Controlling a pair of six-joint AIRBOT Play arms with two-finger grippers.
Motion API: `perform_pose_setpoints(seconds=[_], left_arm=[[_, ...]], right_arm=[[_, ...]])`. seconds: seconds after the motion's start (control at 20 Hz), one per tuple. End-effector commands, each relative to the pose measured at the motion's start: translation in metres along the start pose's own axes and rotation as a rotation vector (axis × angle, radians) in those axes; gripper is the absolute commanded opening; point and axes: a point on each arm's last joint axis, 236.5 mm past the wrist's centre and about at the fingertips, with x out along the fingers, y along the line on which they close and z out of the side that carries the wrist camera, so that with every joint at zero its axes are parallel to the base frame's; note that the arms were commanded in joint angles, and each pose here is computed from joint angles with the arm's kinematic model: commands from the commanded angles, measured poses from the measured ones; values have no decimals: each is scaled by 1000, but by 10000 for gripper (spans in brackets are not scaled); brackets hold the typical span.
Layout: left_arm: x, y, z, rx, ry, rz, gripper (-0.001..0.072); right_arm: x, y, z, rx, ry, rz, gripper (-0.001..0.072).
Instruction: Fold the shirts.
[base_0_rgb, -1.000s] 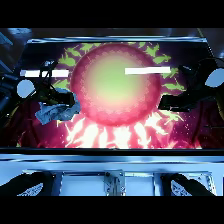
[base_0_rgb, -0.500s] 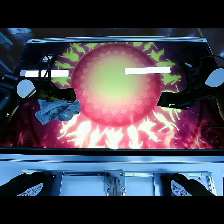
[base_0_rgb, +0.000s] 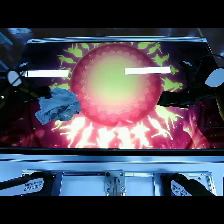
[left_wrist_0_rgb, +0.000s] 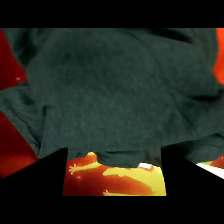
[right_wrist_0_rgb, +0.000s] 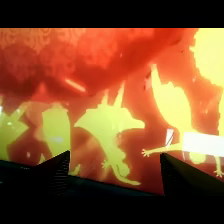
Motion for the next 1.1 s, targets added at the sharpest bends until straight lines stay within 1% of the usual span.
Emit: perform_pose_setpoints(seconds=[0.0, 0.15, 0.35, 0.4, 0.45, 0.5, 0.55, 0.65, 0.75, 0.8, 0.95, 1.05], left_arm=[[37, 51, -1, -258, 119, -181, 720], [76, 62, -8, -313, 182, -225, 720], [127, 18, -12, -333, 238, -339, 720], [134, 6, -14, -332, 249, -356, 539], [134, -7, -15, -298, 249, -377, 163], [128, -21, -12, -224, 229, -408, 34], [116, -34, -6, -160, 200, -429, 33], [65, -64, 20, -31, 78, -464, 32], [-16, -103, 46, 103, -100, -516, 32], [-70, -129, 51, 164, -200, -565, 32], [-225, -208, 24, 330, -468, -767, 32], [-280, -245, -18, 407, -517, -874, 32]], right_arm=[[0, -1, 6, -3, -23, -3, 692], [0, -1, 10, -2, -42, -3, 692], [0, 1, 13, 0, -56, 3, 692], [0, 2, 14, 1, -58, 8, 692], [0, 3, 15, 2, -61, 12, 692], [0, 3, 15, 1, -62, 12, 692], [0, 3, 14, 0, -60, 12, 691], [0, 5, 12, -46, -53, 21, 692], [-1, 4, 20, -75, -84, 14, 691], [-1, 4, 23, -76, -96, 13, 691], [-21, 9, 33, -95, -154, 8, 692], [-57, 18, 43, -132, -252, -6, 692]])
